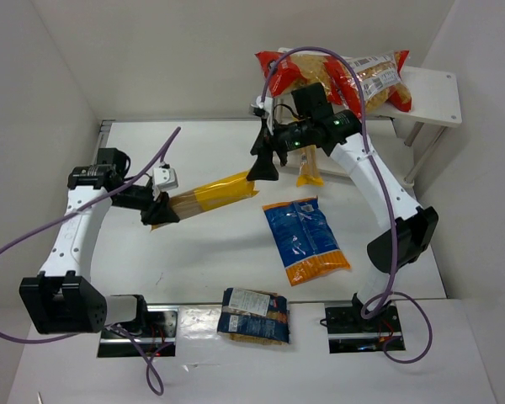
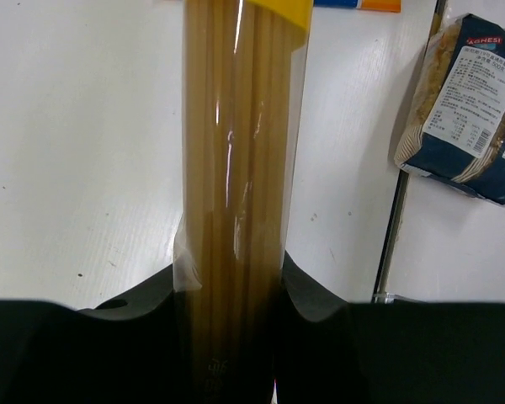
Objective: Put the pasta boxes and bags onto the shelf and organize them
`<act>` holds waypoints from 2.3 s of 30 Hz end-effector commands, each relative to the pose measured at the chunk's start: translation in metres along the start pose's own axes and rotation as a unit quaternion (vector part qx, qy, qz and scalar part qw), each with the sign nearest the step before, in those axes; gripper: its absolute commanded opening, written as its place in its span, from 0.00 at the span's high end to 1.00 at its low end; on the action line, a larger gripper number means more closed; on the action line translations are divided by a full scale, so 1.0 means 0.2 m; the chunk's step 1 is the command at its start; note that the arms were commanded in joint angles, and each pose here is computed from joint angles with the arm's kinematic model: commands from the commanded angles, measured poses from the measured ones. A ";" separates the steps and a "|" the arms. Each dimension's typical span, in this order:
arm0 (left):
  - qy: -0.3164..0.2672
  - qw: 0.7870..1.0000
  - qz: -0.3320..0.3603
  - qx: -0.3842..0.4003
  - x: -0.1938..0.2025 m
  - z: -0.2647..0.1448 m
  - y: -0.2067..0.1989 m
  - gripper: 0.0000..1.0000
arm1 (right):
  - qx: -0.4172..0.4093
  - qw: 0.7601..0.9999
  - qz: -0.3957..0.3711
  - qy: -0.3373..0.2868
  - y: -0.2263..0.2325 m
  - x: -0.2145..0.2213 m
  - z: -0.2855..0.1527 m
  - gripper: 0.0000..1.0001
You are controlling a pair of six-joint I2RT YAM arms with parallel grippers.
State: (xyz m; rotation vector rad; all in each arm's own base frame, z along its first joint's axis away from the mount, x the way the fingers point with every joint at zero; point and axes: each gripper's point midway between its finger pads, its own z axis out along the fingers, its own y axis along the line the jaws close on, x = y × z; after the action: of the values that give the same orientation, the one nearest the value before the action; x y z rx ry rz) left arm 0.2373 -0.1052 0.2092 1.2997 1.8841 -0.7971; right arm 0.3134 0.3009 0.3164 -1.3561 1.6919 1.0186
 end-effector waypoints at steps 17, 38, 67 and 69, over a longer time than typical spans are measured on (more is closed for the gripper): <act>-0.071 0.997 0.038 -0.006 -0.21 -0.06 -0.11 1.00 | -0.130 0.991 -0.034 -0.017 0.18 0.15 0.08 0.00; -0.108 0.994 0.013 -0.004 -0.25 -0.08 -0.06 1.00 | -0.215 0.974 0.005 -0.070 0.25 0.10 0.25 0.02; -0.128 0.992 0.015 0.009 -0.30 -0.09 -0.08 1.00 | -0.211 0.976 -0.007 -0.052 0.25 0.04 0.36 0.24; -0.129 0.991 0.019 0.007 -0.32 -0.10 -0.07 1.00 | -0.211 0.976 -0.007 -0.052 0.25 0.04 0.36 0.25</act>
State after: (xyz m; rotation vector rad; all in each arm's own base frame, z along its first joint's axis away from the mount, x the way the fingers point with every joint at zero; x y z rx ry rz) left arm 0.2311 -0.1060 0.2224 1.1912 1.8861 -0.8374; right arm 0.2638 0.3630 0.2751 -1.5288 1.4961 1.4966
